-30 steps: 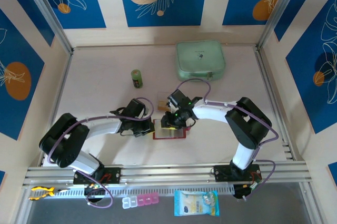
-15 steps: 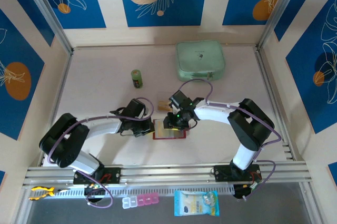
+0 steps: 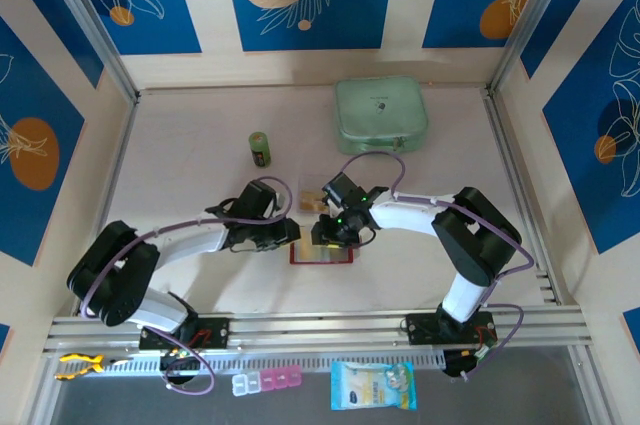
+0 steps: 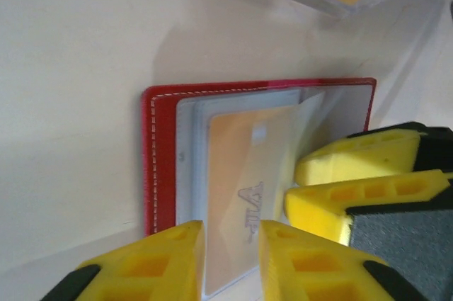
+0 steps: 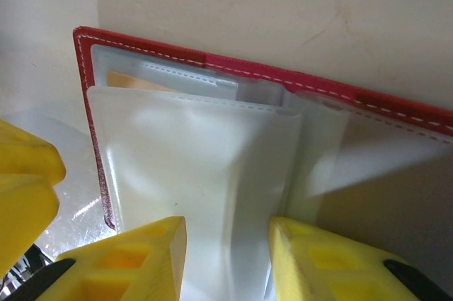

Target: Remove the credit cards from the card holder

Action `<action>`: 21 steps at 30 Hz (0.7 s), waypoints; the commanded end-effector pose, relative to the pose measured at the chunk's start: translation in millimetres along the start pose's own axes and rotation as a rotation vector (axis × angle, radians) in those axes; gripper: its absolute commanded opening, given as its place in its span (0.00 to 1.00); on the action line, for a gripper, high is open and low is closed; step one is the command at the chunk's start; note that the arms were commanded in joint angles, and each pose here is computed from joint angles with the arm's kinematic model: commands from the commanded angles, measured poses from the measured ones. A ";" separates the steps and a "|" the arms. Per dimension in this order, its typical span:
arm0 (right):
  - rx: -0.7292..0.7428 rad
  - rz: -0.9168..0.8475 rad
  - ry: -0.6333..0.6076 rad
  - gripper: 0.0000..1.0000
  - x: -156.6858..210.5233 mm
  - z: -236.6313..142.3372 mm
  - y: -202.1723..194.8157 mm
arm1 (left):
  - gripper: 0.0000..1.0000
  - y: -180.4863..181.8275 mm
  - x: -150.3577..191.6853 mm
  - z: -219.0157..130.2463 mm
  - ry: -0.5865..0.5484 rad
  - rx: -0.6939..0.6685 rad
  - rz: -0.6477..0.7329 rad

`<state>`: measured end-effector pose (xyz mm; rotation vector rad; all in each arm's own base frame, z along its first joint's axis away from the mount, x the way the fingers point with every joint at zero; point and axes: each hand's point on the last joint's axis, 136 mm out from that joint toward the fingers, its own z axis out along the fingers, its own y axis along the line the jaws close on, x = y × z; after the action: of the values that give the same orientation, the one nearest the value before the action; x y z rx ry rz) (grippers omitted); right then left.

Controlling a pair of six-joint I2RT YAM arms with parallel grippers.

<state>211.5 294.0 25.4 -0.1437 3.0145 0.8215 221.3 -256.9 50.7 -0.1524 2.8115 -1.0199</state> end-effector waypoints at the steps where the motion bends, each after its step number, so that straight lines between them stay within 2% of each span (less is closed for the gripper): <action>1: 0.002 0.007 0.024 0.37 8.3 -0.4 -6.4 | 0.28 -20.1 -0.2 0.2 0.010 0.062 0.002; 9: 0.001 0.008 0.021 0.37 8.4 -1.3 -7.1 | 0.28 -29.1 2.2 10.9 0.030 0.089 -0.006; 21: -0.007 0.006 0.000 0.37 7.0 -9.0 -4.5 | 0.18 -34.2 7.1 22.3 0.056 0.104 -0.009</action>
<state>209.0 290.9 26.0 -0.1388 3.0116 0.8367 217.3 -286.2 46.2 -0.1518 2.8242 -1.1316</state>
